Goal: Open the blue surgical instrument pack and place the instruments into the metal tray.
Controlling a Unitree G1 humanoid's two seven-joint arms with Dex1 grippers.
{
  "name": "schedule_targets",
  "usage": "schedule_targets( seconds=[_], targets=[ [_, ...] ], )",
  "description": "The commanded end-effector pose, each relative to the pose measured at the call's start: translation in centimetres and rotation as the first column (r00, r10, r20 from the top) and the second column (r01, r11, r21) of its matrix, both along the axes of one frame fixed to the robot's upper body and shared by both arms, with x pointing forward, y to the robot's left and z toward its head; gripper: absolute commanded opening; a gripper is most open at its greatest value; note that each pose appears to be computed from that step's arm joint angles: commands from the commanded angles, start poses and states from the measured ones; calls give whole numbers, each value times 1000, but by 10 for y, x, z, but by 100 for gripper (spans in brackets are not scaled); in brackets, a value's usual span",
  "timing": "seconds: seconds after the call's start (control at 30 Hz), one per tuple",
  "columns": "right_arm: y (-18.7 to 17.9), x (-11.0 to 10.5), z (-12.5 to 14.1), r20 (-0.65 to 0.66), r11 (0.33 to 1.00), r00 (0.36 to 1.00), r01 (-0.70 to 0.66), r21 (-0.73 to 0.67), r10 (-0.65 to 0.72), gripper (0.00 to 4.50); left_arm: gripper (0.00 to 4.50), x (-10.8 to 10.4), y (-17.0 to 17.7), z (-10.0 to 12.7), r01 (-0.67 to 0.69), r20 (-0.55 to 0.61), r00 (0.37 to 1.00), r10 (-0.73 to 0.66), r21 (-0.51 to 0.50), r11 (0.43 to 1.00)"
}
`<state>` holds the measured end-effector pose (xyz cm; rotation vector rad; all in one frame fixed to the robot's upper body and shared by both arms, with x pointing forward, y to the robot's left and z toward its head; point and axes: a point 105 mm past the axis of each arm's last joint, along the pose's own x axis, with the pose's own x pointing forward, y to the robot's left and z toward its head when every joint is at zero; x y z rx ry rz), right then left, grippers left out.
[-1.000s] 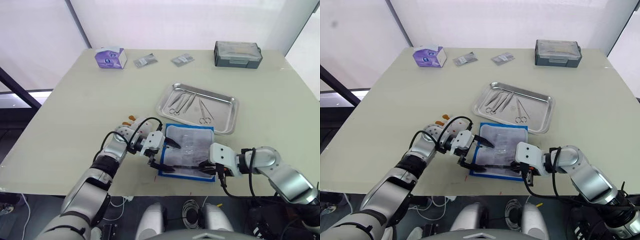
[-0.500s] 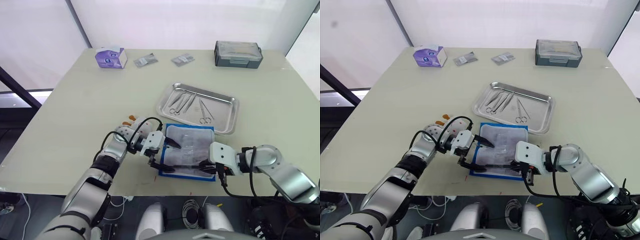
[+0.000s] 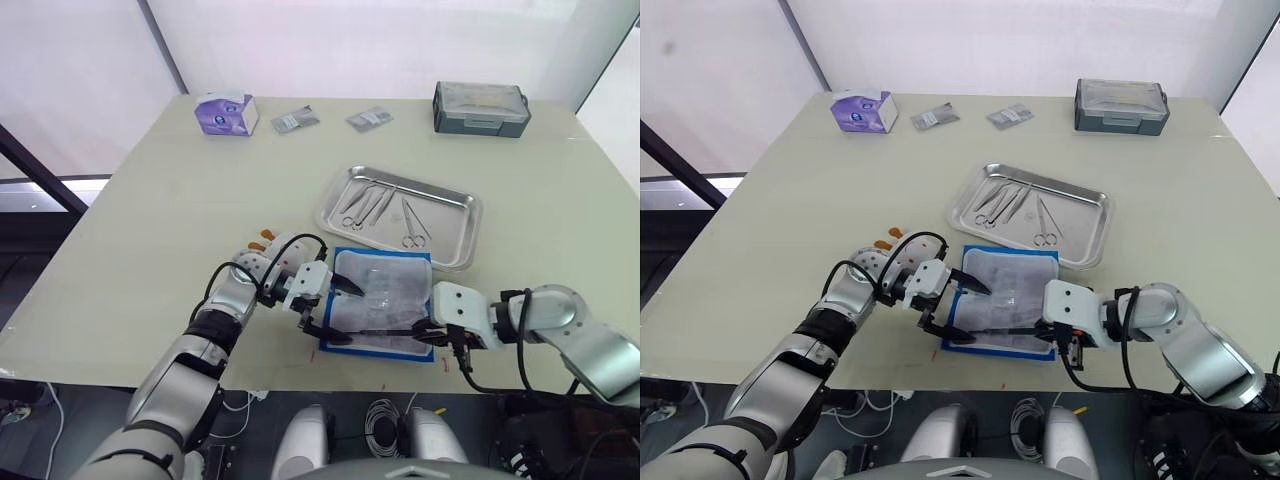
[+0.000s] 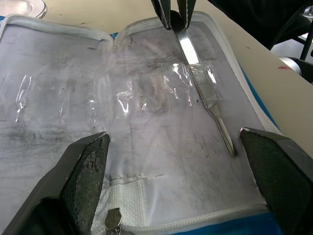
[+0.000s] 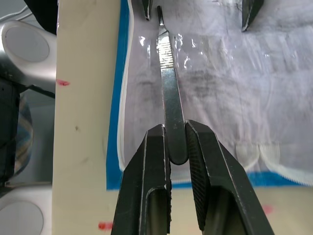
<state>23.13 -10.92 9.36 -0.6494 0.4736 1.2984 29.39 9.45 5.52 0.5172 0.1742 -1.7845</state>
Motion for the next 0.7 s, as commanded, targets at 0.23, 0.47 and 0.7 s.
schedule_targets(
  seconds=[0.23, 0.47, 0.7],
  targets=[
    [-24, 8, 28, 82, 1000, 997, 15, 17, -16, 2, 450, -16, 22, -40, 1, -118, 993, 19, 165, 986],
    [-45, 7, 30, 81, 1000, 996, 29, 8, -30, 2, 450, -16, 22, -40, -1, -117, 993, 21, 166, 986],
    [-56, 3, 32, 75, 999, 997, 27, 20, -28, 2, 450, -17, 22, -40, 0, -117, 993, 20, 165, 986]
  ],
)
